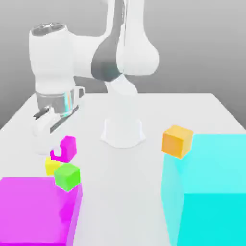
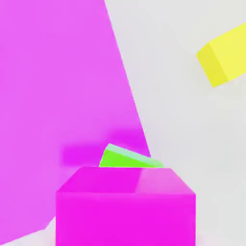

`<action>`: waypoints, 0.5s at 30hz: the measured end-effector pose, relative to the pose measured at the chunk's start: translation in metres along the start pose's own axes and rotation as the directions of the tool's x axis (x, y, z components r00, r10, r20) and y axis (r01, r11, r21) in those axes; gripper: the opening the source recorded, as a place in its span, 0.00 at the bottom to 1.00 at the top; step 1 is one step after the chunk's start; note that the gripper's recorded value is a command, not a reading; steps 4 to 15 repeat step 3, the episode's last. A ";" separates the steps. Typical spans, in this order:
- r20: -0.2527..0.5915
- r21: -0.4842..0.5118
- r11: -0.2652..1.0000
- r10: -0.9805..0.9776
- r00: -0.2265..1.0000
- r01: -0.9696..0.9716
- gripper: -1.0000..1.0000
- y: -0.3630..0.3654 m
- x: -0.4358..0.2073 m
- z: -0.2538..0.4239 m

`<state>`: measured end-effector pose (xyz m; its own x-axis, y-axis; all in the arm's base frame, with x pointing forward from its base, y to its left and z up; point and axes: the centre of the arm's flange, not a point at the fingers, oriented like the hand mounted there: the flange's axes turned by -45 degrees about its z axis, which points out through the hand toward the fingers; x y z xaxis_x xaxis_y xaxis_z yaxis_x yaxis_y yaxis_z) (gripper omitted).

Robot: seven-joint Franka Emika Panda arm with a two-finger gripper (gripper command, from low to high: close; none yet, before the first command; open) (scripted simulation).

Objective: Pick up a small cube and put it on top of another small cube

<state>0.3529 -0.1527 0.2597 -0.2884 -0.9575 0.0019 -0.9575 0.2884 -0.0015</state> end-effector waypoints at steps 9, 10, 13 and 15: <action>0.001 0.000 1.000 0.000 1.000 0.000 1.00 0.001 0.000 0.006; 0.001 0.000 1.000 0.000 1.000 0.000 1.00 0.001 0.000 0.006; 0.001 0.000 1.000 0.000 1.000 0.000 1.00 0.001 0.000 0.006; 0.001 0.000 1.000 0.000 1.000 0.000 1.00 0.001 0.000 0.006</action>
